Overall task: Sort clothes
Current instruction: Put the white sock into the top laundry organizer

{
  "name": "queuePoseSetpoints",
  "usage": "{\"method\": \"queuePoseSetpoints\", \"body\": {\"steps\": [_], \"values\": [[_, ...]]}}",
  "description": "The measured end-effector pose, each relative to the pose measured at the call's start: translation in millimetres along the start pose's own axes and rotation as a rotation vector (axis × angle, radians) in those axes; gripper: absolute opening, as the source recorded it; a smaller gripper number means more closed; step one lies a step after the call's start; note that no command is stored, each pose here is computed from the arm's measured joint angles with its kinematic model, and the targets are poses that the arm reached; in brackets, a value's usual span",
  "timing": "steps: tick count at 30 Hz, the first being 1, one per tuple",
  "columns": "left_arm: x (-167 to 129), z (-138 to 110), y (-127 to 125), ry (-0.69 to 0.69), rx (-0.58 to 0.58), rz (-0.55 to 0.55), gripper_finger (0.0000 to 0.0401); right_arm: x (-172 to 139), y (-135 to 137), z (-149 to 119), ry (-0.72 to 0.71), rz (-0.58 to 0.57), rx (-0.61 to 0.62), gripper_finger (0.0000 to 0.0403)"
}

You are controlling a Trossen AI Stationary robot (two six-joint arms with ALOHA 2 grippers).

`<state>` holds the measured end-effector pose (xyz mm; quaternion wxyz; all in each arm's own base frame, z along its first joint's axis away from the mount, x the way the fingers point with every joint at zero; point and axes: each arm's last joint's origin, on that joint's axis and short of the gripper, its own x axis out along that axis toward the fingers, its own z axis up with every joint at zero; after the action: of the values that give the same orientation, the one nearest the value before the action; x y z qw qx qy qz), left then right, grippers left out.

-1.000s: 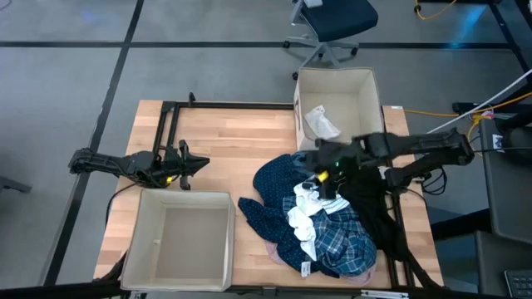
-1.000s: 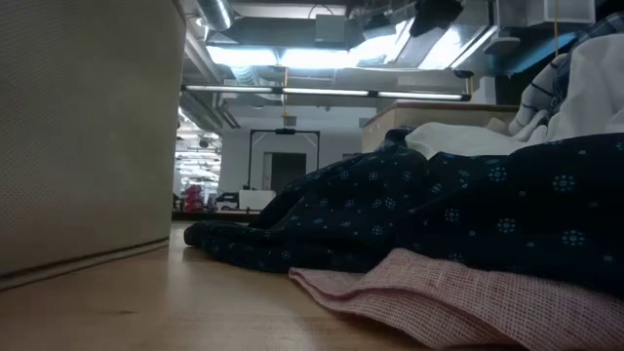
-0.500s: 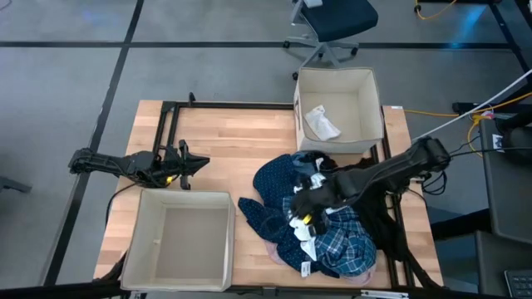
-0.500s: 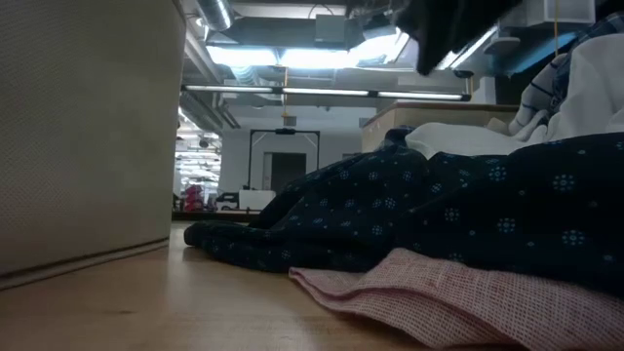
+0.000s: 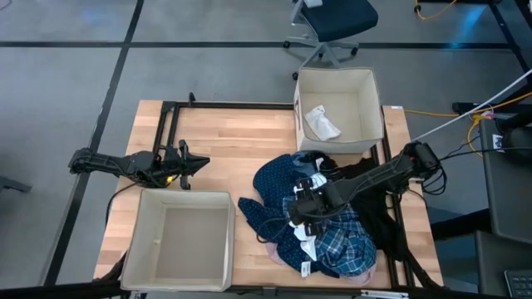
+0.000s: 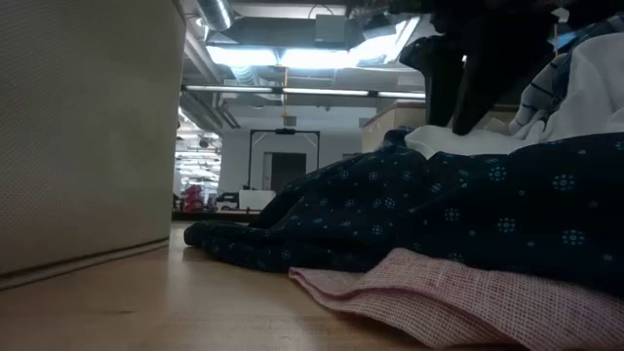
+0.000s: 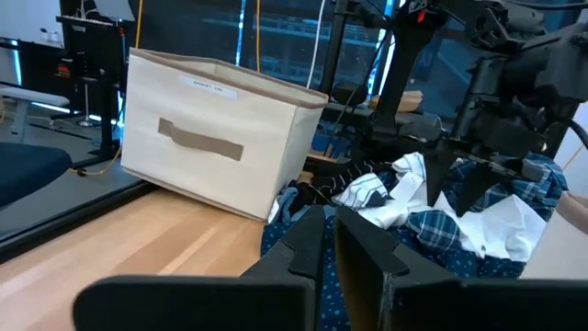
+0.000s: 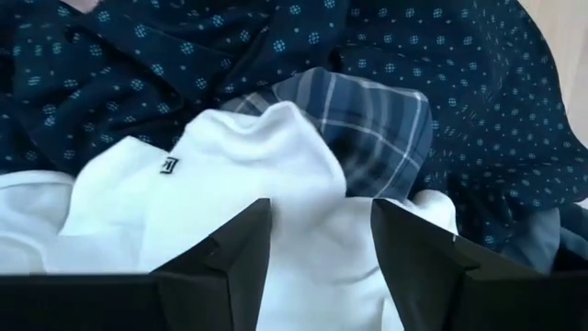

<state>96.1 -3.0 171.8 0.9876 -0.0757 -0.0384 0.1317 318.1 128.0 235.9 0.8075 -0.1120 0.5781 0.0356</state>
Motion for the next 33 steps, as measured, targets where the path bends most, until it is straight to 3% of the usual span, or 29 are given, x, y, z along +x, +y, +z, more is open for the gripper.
{"method": "queuePoseSetpoints", "body": {"steps": [3,13,24,33], "values": [[0,0,0,0.001,0.0,0.0,0.0019,0,0,0,-0.004,0.0,-0.004,0.0161],[0,0,0,0.0,0.0,0.0,0.0019,0,0,0,0.005,0.012,-0.03,0.0011],[0,0,0,0.001,0.0,0.0,0.0019,-4,-1,0,0.008,-0.003,-0.033,0.0005],[0,0,0,0.001,0.0,0.0,0.0019,-53,-12,11,-0.054,-0.102,-0.022,0.0002]]}}
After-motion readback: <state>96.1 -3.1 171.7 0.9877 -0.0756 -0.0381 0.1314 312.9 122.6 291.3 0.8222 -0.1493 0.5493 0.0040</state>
